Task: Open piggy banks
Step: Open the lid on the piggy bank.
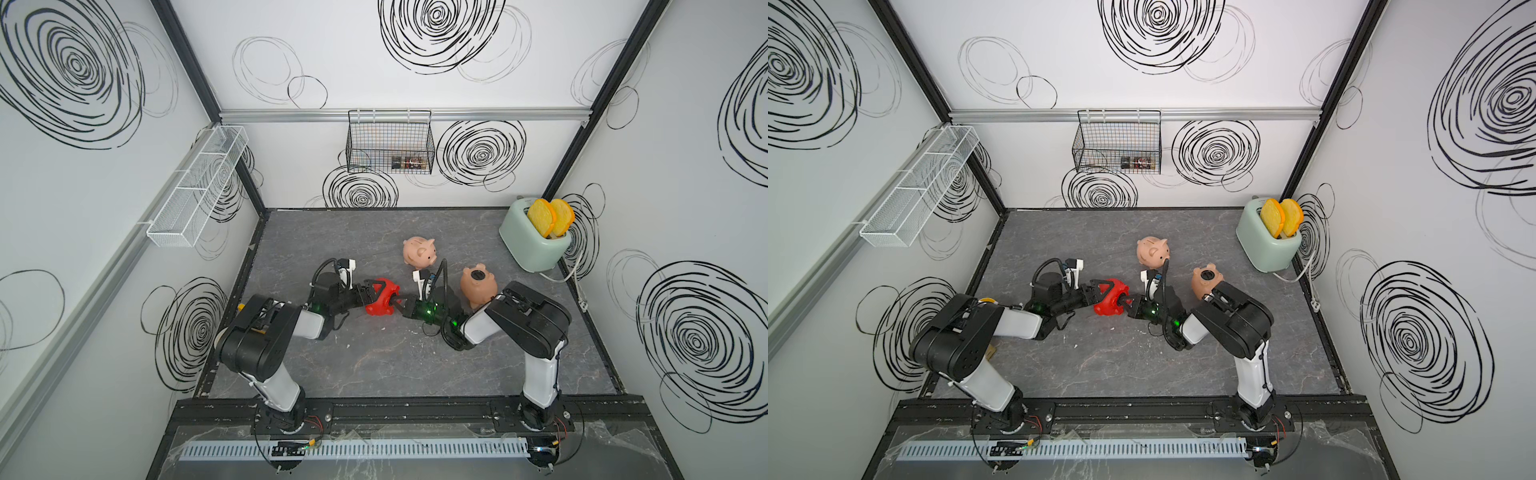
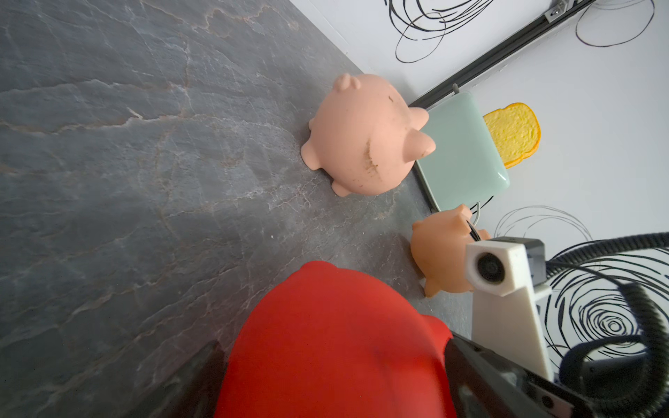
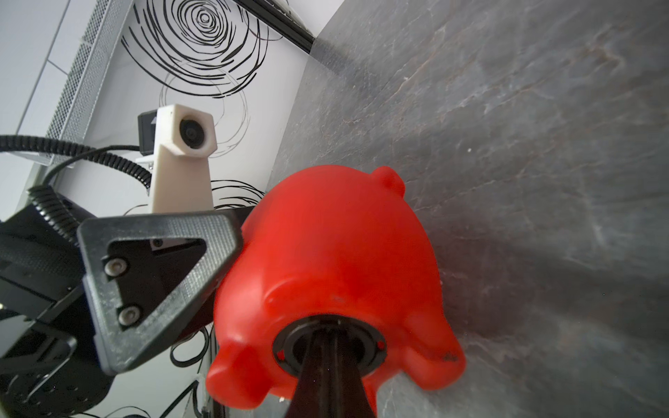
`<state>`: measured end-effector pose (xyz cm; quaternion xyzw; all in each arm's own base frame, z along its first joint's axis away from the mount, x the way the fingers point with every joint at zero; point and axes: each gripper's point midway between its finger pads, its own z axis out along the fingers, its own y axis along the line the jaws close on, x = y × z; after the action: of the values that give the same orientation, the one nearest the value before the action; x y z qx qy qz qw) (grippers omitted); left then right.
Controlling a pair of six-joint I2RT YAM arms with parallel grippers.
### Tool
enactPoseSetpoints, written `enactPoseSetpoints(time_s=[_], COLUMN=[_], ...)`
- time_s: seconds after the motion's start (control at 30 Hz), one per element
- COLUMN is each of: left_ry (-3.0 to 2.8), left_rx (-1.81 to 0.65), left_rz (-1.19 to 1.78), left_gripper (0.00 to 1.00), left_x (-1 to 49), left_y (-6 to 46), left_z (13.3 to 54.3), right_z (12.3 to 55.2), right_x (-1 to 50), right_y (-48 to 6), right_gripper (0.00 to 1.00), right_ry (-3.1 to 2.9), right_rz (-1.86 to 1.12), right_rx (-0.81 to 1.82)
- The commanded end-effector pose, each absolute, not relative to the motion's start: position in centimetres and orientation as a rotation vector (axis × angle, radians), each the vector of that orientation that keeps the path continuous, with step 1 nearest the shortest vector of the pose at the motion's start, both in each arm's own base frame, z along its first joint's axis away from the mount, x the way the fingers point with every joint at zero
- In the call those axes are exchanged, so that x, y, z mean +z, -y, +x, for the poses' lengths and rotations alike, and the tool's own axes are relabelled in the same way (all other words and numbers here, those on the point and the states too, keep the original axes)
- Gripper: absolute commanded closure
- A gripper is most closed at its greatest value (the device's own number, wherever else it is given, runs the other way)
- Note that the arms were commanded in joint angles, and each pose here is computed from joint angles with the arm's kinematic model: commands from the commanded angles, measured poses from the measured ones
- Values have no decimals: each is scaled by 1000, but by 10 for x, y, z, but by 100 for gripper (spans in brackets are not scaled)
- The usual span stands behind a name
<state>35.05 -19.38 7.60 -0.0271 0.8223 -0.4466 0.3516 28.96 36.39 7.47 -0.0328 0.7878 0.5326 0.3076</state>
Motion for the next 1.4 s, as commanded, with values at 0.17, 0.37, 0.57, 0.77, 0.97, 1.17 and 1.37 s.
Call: enactPoseSetpoints(time_s=[0.17, 0.37, 0.57, 0.77, 0.97, 1.17, 1.37], left_ry=[-2301, -2302, -2304, -2305, -2304, -2304, -2308], left_rx=[-1193, -1195, -1192, -1193, -1200, -1206, -1224], left_rz=[-54, -54, -50, -45, -40, -3, 11], left_gripper=[4, 4, 4, 4, 4, 4, 4], left_x=[38, 38, 38, 38, 39, 41, 41], left_y=[204, 204, 204, 205, 206, 211, 216], left_z=[322, 323, 323, 323, 323, 321, 320], right_z=[275, 280, 284, 283, 283, 274, 267], right_x=[62, 61, 65, 74, 73, 77, 78], right_y=[-381, -382, -380, -381, -388, -385, -383], right_gripper=[100, 100, 100, 100, 100, 100, 100], right_ry=[-2119, -2101, -2045, -1949, -1914, -1838, -1818], right_rz=[-367, -437, -479, -573, -684, -753, -822], right_rx=[1280, 1207, 1141, 1062, 983, 961, 915])
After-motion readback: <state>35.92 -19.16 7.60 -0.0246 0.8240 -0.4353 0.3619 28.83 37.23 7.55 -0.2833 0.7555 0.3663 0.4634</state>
